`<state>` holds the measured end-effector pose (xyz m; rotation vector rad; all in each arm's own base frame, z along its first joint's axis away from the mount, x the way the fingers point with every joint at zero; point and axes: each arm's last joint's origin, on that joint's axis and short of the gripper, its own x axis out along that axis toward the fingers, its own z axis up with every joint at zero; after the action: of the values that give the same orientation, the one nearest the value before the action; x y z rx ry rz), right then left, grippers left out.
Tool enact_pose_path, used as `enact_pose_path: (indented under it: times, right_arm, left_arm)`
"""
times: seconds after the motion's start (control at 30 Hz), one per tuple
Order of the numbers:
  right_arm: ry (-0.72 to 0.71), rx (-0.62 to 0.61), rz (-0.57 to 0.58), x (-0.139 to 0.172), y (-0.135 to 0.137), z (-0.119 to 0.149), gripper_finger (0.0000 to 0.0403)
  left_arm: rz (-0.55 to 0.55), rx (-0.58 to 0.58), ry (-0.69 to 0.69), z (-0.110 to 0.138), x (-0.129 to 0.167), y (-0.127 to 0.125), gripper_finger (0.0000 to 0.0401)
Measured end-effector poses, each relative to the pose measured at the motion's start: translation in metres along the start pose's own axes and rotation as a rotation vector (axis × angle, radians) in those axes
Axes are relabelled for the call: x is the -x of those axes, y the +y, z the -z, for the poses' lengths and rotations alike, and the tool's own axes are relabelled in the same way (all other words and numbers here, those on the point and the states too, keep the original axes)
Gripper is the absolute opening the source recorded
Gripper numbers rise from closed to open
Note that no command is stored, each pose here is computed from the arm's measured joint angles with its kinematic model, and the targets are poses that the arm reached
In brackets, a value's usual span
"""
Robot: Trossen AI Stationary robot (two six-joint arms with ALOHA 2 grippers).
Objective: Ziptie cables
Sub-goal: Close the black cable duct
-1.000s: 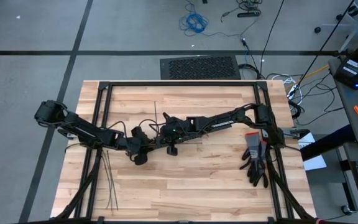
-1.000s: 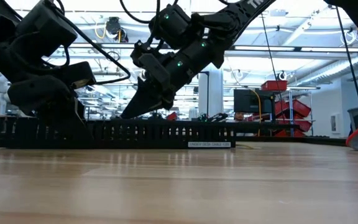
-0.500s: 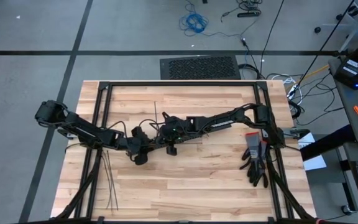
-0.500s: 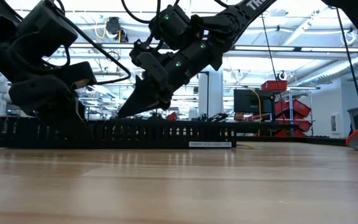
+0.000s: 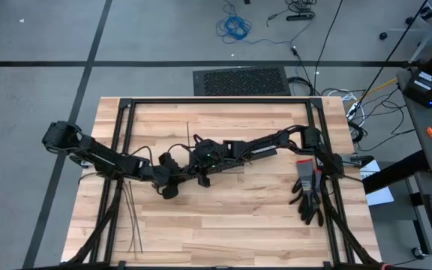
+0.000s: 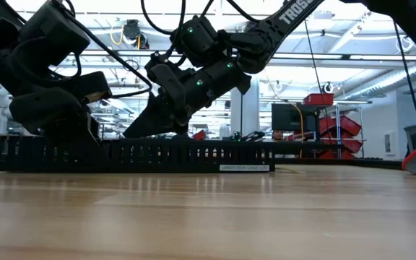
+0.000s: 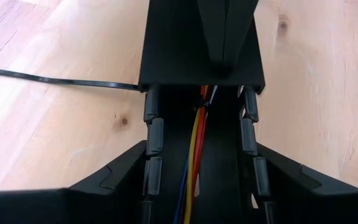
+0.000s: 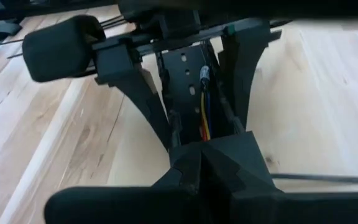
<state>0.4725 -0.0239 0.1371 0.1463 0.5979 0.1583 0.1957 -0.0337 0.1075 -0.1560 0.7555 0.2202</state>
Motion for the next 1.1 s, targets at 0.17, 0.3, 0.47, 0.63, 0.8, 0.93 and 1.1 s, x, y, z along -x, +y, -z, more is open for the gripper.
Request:
enact_pose_path:
  times: [0.17,0.3,0.47,0.63,0.8,0.93,1.1]
  right_arm:
    - [-0.009,0.025,0.005,-0.001,0.0,-0.006,0.0]
    - [-0.015,0.053,0.018,0.002,0.001,-0.011,0.0]
    - [-0.066,0.091,0.013,0.017,0.008,-0.03,0.001]
    - [0.046,0.088,0.068,0.032,0.011,-0.03,0.0019]
    - [0.177,0.06,0.108,0.034,0.013,-0.018,0.0005]
    - [0.179,0.058,0.102,0.028,0.015,-0.014,0.0002]
    - [0.162,0.059,0.086,0.018,0.015,-0.009,0.0001]
  left_arm:
    - [0.003,0.004,-0.004,0.0,0.0,0.0,0.0238]
    - [0.004,0.004,-0.004,0.0,0.0,0.0,0.0238]
    - [0.003,0.004,-0.001,0.0,0.0,0.0,0.0238]
    - [0.003,0.004,0.0,0.0,0.0,0.0,0.0238]
    - [0.003,0.004,0.0,0.0,0.0,0.0,0.0238]
    - [0.003,0.004,0.0,0.0,0.0,0.0,0.0238]
    - [0.002,0.007,0.0,0.0,0.0,0.0,0.0238]
